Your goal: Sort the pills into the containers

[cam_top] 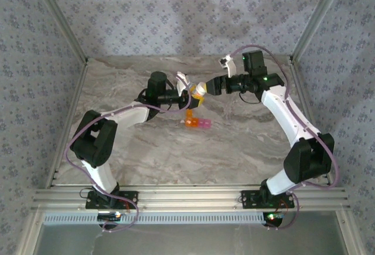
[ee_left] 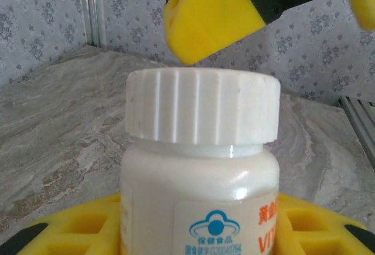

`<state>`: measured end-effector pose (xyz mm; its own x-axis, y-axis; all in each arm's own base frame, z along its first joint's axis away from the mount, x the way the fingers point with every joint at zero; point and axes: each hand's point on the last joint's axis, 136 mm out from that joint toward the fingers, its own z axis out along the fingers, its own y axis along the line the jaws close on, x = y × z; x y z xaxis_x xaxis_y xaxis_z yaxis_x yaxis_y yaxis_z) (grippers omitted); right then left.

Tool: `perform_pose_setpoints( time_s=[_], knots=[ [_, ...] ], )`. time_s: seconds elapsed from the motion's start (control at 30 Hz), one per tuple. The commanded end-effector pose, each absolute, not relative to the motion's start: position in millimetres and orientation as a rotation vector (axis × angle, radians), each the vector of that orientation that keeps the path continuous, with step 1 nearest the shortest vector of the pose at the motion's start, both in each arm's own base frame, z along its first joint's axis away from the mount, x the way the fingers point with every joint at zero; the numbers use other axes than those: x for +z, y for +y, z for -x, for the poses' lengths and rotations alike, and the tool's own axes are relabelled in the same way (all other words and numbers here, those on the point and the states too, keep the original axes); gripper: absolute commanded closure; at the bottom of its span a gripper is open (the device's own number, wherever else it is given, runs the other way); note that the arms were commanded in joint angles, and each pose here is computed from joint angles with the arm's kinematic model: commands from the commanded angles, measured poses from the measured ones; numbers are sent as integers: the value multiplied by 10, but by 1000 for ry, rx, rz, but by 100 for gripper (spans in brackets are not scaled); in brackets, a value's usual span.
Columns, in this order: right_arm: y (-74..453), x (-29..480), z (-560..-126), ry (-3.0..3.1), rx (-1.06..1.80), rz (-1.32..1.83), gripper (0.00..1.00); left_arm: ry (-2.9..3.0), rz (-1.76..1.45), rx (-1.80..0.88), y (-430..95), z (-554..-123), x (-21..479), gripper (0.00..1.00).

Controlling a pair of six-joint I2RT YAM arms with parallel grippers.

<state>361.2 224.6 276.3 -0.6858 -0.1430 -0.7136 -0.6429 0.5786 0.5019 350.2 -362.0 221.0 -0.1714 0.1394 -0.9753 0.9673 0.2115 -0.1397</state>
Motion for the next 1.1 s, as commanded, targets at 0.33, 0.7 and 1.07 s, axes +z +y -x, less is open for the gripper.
perform_pose_setpoints(
  time_s=[0.33,0.7,1.07],
  knots=[
    [2453,2768,-3553,2159,1094,710,28,1452,-1117,-1115,-3639,-3416,2510,100],
    [2501,2717,-3549,2178,1096,713,43,1450,-1126,-1123,-3648,-3381,2511,100],
    [2574,2574,-3548,2220,1129,635,66,1446,-1123,-1110,-3675,-3371,2513,100]
  ],
)
